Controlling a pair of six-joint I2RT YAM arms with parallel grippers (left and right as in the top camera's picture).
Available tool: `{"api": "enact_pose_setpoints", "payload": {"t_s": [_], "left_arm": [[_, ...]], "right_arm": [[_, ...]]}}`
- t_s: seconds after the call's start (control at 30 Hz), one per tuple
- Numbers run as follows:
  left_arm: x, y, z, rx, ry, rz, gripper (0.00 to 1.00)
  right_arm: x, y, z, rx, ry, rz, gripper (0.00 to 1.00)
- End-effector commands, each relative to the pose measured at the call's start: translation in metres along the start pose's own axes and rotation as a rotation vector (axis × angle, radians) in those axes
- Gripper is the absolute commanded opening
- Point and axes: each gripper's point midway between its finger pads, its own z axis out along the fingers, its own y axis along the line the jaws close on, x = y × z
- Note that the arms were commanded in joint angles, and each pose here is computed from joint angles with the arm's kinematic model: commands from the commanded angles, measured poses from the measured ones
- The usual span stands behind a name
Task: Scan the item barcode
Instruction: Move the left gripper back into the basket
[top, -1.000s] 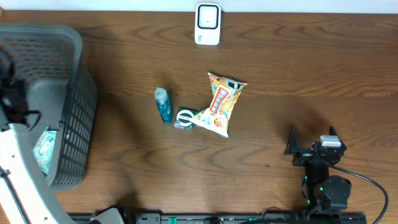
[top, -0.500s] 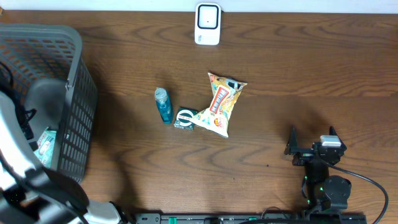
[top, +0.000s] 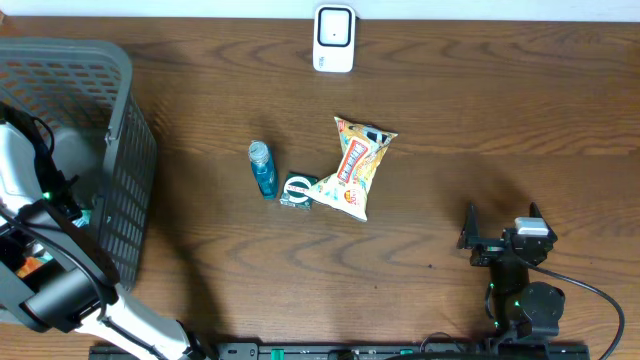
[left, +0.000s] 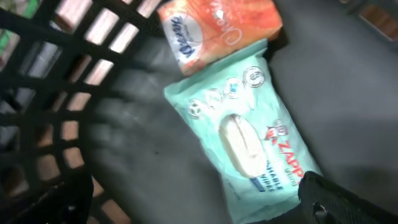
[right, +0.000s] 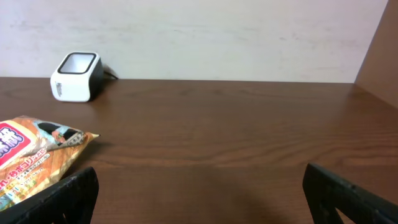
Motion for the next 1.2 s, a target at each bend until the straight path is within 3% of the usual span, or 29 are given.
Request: {"api": "enact_pose_setpoints", "payload": {"t_s": [0.0,0.53,0.83,0.9,1.17], "left_arm": [[0.002,-0.002,0.010,-0.006,-0.002,-0.067,0.98],[0.026,-0.005,0.079,0.045,0.004,-0.083,0.98],[0.026,-0.001,0.080,0.033,0.000,0.117,0.36],[0.025,-0.002,0.079,0.039,-0.001,0.143,0.31],[0.007,-0.024,0.017,0.242,-0.017,0.234,0.30]], "right_arm": [[0.000,0.005,0.000,-0.020,-0.002,-0.016,0.99],[0.000,0.005,0.000,-0.020,-0.002,-0.016,0.99],[0.000,0.005,0.000,-0.020,-0.002,-0.016,0.99],[0.000,0.005,0.000,-0.020,-0.002,-0.016,0.99],[0.000,0.005,0.000,-0.020,-0.002,-0.016,0.99]]}}
